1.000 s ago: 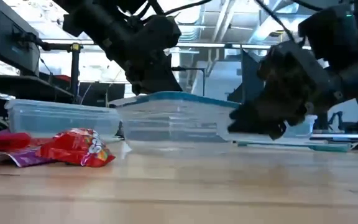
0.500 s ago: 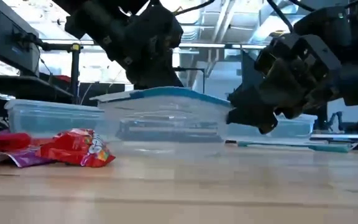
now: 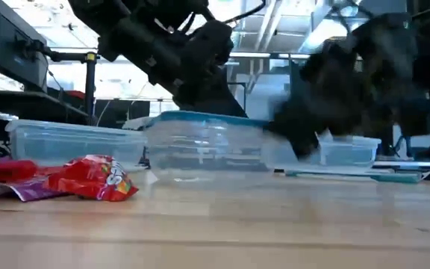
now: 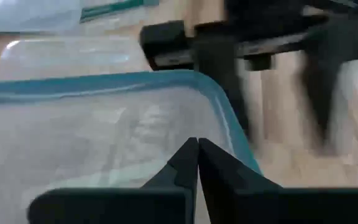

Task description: Sort candy

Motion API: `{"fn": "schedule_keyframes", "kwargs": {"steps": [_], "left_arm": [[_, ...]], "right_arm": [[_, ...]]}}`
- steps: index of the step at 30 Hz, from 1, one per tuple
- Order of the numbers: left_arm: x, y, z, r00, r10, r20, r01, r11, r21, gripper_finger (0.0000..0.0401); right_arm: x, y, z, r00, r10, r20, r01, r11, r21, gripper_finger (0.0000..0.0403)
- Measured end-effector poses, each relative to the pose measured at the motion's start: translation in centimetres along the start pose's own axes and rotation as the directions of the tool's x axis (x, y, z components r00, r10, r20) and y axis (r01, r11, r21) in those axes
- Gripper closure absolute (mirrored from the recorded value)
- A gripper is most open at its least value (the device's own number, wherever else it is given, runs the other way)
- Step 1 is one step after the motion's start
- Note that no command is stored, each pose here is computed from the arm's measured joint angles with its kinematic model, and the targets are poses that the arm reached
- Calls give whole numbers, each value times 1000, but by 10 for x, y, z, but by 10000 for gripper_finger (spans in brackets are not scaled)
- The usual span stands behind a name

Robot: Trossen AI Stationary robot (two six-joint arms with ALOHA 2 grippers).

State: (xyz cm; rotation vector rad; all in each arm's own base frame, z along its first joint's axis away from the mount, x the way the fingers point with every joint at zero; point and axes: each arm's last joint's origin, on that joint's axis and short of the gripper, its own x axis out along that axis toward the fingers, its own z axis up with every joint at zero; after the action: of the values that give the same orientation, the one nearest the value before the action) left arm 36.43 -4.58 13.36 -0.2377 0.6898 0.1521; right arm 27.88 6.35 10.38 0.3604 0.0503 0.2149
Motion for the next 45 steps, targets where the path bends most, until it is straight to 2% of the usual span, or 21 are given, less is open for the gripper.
{"fn": "schedule_keyframes", "kwargs": {"steps": [3, 6, 9, 11, 13, 16, 20, 28, 35, 40, 42, 45], "left_arm": [[0, 0, 0, 1000, -2, 0, 2, 1000, -1, 401], [0, 0, 0, 1000, -5, 1, 5, 1000, -4, 401], [0, -1, 2, 1000, -21, 9, 21, 1000, -6, 401], [0, -3, 5, 999, -33, 10, 33, 999, -5, 401], [0, -4, 6, 999, -34, 7, 34, 999, 2, 401], [0, -6, 12, 999, -39, 12, 39, 999, 22, 401], [-1, -10, 23, 999, -45, 19, 45, 998, 37, 401], [-6, -20, 43, 997, -14, -70, 22, 993, 116, 401], [-26, -32, 69, 968, 75, -239, -44, 990, 133, 401], [-32, -34, 56, 936, 189, -296, -137, 972, 189, 401], [-30, -35, 51, 941, 191, -279, -142, 972, 186, 401], [-30, -39, 56, 950, 209, -232, -162, 965, 205, 401]], "right_arm": [[0, -6, -5, 997, -46, -54, 45, 999, -10, 262], [-2, -7, -6, 996, -42, -74, 41, 999, -7, 274], [-4, -3, -6, 995, 22, -97, -19, 999, 33, 280], [-7, 4, -4, 988, 104, -113, -97, 993, 65, 281], [-12, 9, -7, 973, 146, -176, -132, 987, 90, 280], [-18, 11, -15, 955, 106, -277, -87, 993, 79, 280], [-20, 5, -24, 937, -20, -348, 4, 999, -47, 280], [-20, -14, -19, 937, -158, -310, 140, 987, -80, 280], [-18, -18, -11, 956, -161, -247, 146, 986, -77, 280], [-18, -17, -10, 959, -156, -236, 142, 987, -76, 280], [-18, -17, -11, 958, -157, -239, 142, 987, -77, 280], [-18, -17, -11, 957, -158, -243, 140, 986, -88, 280]]}}
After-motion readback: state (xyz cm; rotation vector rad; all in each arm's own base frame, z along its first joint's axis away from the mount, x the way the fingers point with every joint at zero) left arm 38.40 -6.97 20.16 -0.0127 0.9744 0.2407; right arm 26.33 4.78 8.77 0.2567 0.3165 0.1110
